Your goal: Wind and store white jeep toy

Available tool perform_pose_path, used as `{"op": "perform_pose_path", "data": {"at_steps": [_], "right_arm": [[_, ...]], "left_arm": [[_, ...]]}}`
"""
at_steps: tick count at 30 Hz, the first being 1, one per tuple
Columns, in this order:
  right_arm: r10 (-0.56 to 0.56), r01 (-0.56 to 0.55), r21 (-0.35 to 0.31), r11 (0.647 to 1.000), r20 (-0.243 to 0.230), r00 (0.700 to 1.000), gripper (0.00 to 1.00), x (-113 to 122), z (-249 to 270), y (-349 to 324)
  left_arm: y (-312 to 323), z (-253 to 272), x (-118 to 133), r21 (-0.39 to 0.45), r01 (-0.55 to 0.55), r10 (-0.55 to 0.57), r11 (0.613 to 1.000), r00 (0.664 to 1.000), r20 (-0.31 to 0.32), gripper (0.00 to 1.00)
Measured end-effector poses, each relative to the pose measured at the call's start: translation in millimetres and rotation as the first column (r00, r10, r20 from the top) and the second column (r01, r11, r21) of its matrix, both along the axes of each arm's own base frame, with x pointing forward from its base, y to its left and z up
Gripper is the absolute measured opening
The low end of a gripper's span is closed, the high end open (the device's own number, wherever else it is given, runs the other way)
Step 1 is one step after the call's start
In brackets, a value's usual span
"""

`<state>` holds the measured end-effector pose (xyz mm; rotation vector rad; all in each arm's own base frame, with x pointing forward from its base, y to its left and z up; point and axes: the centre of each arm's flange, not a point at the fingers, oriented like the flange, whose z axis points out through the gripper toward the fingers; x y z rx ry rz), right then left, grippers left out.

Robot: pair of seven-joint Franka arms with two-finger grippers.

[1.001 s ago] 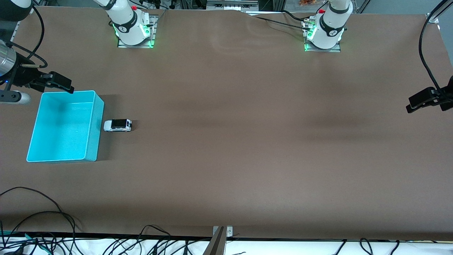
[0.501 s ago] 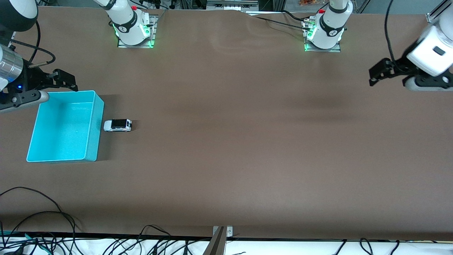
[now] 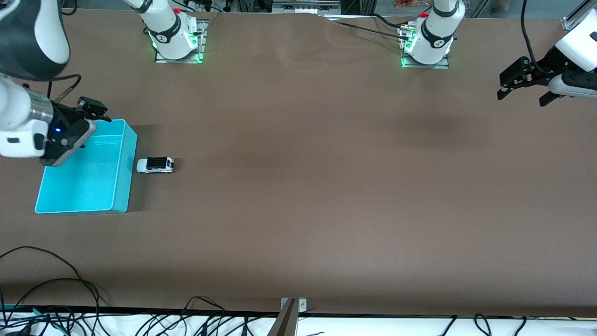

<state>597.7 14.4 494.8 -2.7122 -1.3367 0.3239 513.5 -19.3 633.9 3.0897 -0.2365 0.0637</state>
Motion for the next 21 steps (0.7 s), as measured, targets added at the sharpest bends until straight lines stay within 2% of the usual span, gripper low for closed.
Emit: {"op": "perform_pose_path", "data": {"at_steps": [5,11,18,21], "right_arm": [[0.137,-0.137,0.029,0.990,-0.010,0.990,1.00,7,-28,0],[0.259,-0.258,0.061,0.964,-0.014,0.966,1.00,4,-64,-1],[0.326,-0.323,0.083,0.943,-0.025,0.945,1.00,-8,-110,-2],[0.364,-0.361,0.089,0.928,-0.011,0.932,1.00,-14,-131,-1]], "left_arm": [[0,-3,1,0.000,0.018,-0.018,1.000,1.000,0.002,1.00],[-6,-5,3,-0.001,0.029,-0.029,1.000,1.000,0.002,1.00],[5,-7,8,-0.009,0.013,-0.013,1.000,1.000,0.004,1.00],[10,-10,10,-0.008,0.006,-0.006,1.000,1.000,0.001,1.00]]}}
